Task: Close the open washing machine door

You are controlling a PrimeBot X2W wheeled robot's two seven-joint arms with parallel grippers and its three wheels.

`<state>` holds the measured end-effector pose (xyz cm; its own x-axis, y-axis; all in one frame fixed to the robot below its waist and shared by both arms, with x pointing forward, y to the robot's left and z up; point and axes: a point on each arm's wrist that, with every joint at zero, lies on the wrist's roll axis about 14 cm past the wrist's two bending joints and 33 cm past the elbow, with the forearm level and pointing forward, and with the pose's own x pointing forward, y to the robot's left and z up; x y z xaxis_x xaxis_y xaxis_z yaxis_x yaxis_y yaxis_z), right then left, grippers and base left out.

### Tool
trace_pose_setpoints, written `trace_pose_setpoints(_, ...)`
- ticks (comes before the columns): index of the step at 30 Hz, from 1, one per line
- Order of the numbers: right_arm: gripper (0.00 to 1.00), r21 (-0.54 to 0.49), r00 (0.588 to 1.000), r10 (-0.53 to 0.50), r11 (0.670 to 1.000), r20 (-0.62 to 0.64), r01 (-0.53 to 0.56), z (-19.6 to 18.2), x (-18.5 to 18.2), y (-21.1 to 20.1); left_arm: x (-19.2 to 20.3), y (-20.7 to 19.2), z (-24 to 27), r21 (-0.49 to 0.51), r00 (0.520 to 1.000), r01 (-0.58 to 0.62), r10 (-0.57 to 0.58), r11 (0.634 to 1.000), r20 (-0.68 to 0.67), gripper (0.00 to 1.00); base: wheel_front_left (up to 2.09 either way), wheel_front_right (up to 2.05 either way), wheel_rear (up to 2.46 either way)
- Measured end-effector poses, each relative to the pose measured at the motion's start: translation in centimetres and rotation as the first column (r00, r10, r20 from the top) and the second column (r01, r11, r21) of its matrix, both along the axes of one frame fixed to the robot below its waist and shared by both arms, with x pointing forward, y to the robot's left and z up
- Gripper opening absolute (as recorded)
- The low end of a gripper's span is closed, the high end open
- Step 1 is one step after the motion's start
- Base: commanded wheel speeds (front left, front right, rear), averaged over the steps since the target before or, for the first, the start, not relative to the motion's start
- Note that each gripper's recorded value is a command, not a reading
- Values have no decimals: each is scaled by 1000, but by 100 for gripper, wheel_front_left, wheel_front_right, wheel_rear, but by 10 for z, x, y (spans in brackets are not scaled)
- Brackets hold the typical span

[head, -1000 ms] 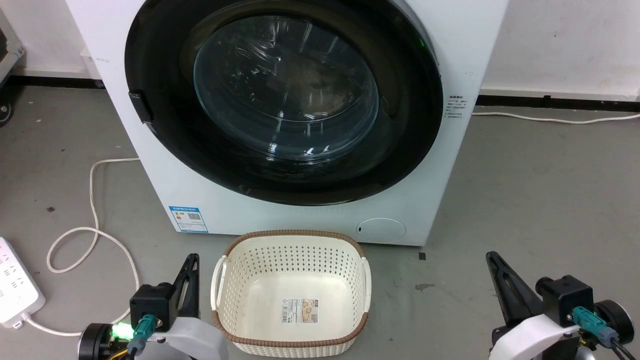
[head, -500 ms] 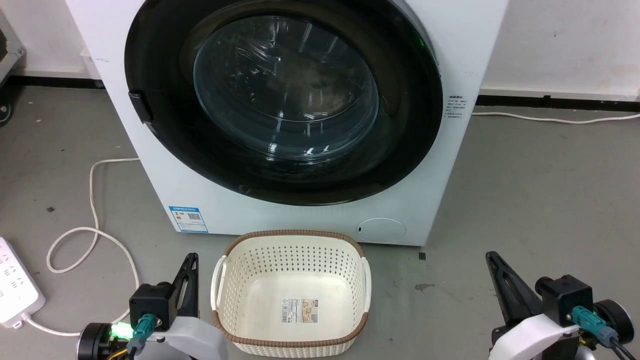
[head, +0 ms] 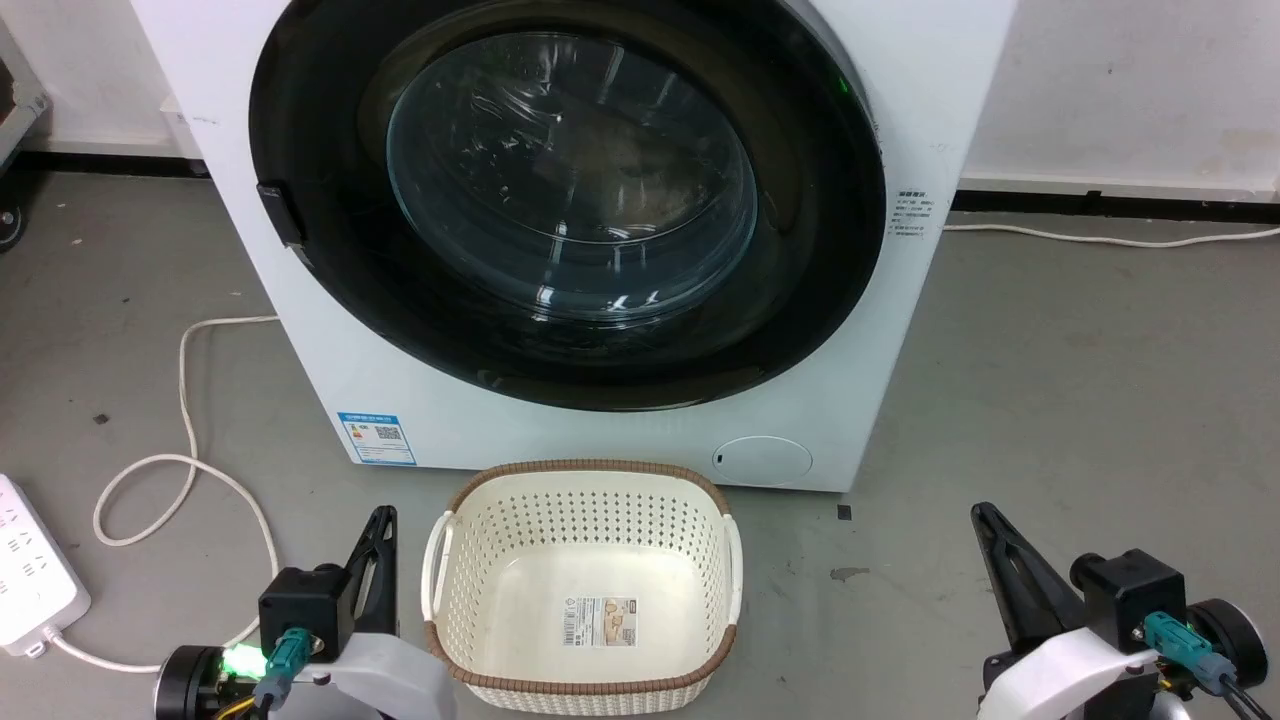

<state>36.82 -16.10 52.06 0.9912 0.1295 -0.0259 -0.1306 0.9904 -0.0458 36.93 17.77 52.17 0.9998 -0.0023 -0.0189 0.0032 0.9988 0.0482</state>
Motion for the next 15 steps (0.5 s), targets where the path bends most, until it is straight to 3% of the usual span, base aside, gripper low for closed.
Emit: trace_pose_setpoints(15, 0, 0, 1000, 0, 1000, 0, 0, 0, 0, 0, 0, 0, 0, 0, 1000, 0, 0, 1000, 0, 0, 0, 0, 0)
